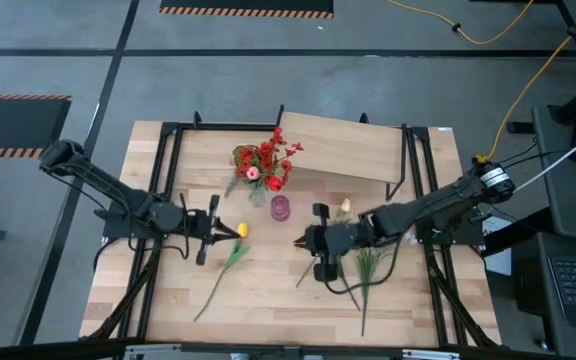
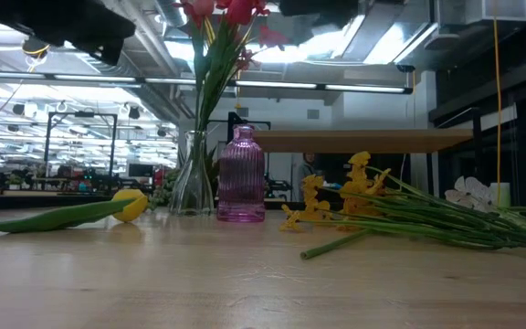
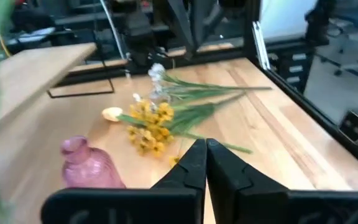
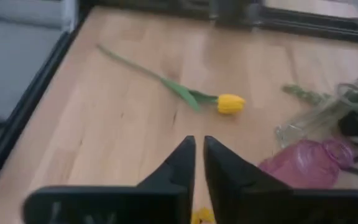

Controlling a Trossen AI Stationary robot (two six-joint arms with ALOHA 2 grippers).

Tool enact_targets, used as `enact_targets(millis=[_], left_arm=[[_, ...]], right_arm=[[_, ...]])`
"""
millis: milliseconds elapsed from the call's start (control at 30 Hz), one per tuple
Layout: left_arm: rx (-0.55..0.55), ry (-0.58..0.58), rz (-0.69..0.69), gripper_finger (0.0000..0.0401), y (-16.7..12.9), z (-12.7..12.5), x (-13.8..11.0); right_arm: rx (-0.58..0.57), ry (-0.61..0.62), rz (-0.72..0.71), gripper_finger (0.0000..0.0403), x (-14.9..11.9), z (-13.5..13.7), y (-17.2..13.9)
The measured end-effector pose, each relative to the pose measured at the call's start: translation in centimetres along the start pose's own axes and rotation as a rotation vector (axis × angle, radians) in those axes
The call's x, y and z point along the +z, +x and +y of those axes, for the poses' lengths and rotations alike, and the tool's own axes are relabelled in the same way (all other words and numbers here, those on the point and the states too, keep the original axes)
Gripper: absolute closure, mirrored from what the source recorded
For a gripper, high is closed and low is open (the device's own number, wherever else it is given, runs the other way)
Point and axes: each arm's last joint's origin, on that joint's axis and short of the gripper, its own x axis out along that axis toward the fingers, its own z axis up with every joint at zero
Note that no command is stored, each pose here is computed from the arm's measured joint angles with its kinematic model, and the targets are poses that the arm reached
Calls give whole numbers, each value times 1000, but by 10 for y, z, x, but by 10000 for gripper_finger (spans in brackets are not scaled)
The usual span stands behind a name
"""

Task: Pick and place flowers into a vace then onto a shelf
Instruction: Put the white flowers into the transparent vase

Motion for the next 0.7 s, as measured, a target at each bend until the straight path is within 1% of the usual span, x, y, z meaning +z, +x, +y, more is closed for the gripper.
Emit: enact_targets(millis=[67,167,300,433,567,633,700], left_arm=[[21,11,10,397,2,-5,-2],[29,30,34,400,4,-10,-6],[2,47,56,398,6,-16,-10],[-19,45,61,400,6,-20,-11],[-40,32,60,399,4,-24,-11],[-50,44,59,398,4,-25,-11],[-59,60,60,399,3,-27,-11]], right_arm=[[-66,54,3,395,-4,10,-3],[-115,123,-5,395,-10,29,-5],[-108,225,-3,400,-20,54,-9],[-114,359,72,401,-34,68,-13],[-172,546,177,401,-51,75,-23],[-184,645,217,401,-55,81,-29],[-190,703,258,402,-56,89,-30]])
